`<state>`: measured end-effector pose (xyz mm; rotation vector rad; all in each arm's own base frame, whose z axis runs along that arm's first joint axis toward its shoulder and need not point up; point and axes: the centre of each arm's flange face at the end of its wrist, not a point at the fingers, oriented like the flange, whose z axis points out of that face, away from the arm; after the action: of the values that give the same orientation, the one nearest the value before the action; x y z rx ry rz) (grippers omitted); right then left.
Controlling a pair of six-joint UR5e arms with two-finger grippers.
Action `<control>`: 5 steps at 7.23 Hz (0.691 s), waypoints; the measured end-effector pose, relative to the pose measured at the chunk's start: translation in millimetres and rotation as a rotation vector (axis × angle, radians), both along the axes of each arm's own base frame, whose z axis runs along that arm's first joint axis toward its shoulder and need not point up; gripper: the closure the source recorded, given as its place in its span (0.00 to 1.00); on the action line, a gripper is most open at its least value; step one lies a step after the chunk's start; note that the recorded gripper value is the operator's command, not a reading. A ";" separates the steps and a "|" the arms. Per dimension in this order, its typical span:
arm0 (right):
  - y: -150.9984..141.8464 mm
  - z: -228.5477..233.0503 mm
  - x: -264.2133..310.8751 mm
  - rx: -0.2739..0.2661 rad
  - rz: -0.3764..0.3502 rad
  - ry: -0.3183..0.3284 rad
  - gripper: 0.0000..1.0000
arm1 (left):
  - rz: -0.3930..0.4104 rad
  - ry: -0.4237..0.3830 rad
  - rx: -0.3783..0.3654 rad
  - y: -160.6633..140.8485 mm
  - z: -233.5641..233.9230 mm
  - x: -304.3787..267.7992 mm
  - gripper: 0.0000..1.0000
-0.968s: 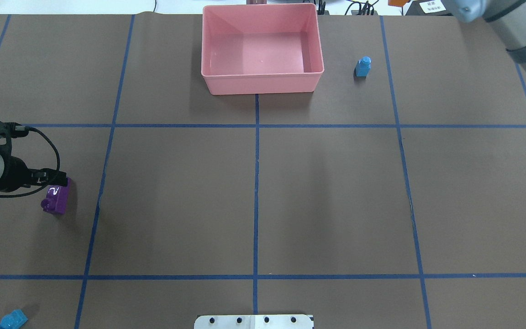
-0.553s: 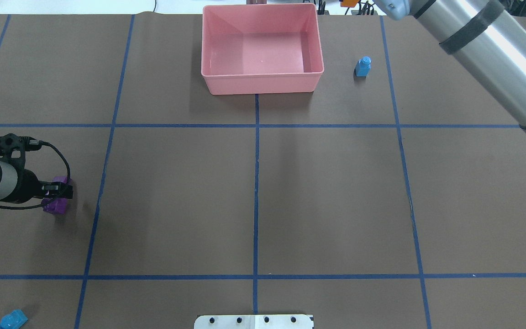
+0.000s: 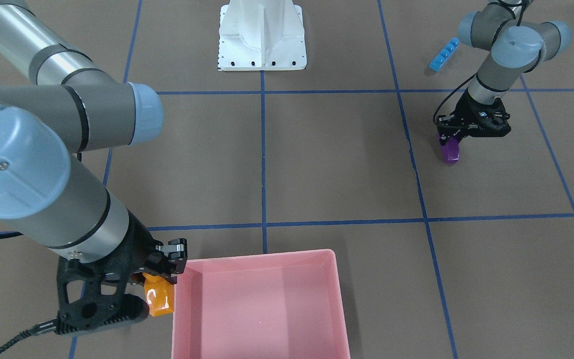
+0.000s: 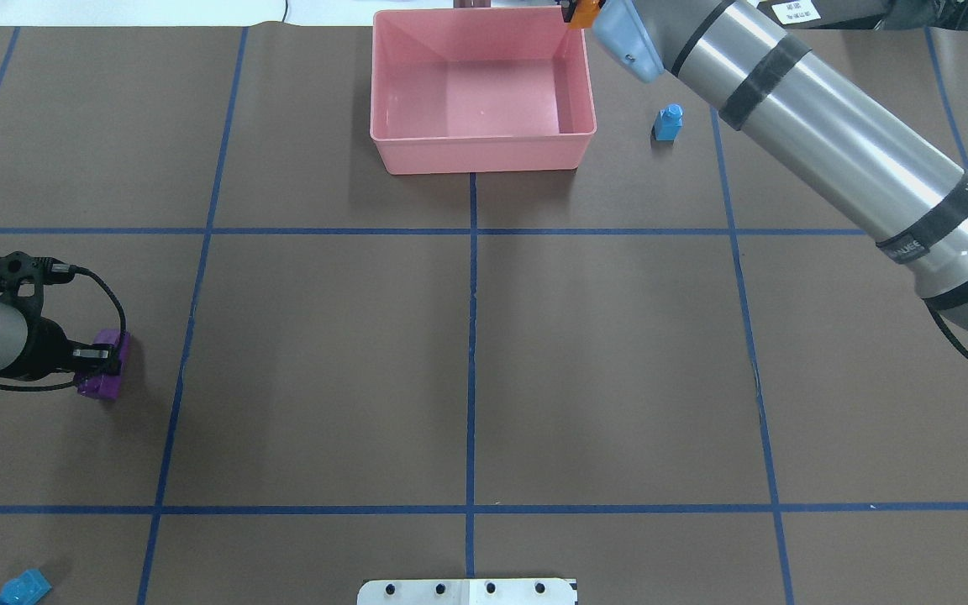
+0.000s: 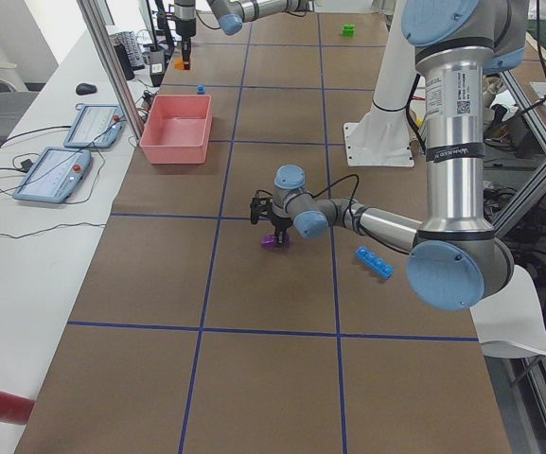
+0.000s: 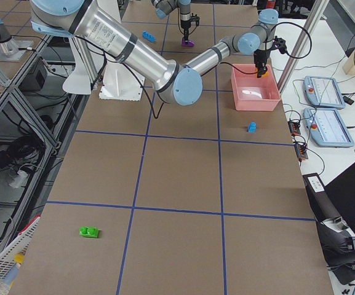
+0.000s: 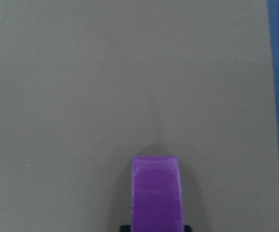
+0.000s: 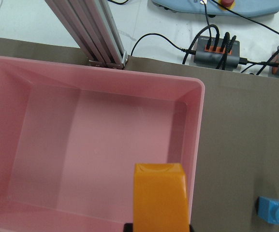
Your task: Put all blocks into box
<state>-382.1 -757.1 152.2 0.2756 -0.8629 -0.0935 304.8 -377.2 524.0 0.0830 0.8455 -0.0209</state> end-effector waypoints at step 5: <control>3.3 12.1 -89.2 0.145 0.123 -0.016 0.00 | -0.058 0.137 -0.080 -77.2 -91.5 -45.5 1.00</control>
<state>-471.2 -753.8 164.3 0.4649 -0.8540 -0.0392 259.3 -454.4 432.5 0.0311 0.9783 -0.1162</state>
